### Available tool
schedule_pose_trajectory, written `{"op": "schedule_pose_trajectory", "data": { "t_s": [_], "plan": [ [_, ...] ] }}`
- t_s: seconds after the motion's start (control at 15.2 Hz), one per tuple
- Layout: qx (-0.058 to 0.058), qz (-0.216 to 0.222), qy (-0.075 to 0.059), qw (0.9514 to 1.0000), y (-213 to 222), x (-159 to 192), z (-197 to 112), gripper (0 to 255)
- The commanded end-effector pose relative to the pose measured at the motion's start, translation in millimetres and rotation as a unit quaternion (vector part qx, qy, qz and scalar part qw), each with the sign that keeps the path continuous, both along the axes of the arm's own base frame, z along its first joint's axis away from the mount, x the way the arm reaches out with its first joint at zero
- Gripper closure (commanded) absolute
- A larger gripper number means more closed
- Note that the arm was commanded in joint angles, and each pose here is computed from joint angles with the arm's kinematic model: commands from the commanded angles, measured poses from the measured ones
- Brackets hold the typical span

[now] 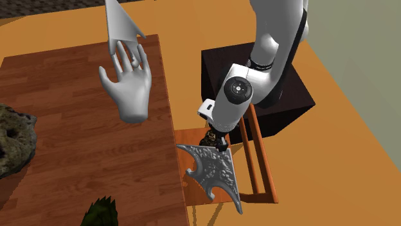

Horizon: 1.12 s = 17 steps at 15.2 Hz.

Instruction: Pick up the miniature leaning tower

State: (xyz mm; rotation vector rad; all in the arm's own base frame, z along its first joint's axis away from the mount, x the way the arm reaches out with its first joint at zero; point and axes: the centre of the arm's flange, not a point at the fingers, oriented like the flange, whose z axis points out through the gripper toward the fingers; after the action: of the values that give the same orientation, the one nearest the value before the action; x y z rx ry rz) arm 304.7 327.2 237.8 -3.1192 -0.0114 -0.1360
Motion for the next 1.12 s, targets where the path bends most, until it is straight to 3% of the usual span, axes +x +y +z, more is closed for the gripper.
{"op": "schedule_pose_trajectory", "data": {
  "t_s": [0.0, 0.07, 0.66, 1.06],
  "plan": [
    [0.000, -0.001, 0.003, 1.0000, -1.2, 0.3, -6.1, 0],
    [0.000, -0.001, 0.003, 1.0000, -1.1, -0.2, -6.9, 255],
    [0.000, -0.001, 0.003, 1.0000, -1.2, 0.3, -6.1, 255],
    [0.000, -0.001, 0.003, 1.0000, -1.2, 0.3, 25.5, 255]
  ]
}}
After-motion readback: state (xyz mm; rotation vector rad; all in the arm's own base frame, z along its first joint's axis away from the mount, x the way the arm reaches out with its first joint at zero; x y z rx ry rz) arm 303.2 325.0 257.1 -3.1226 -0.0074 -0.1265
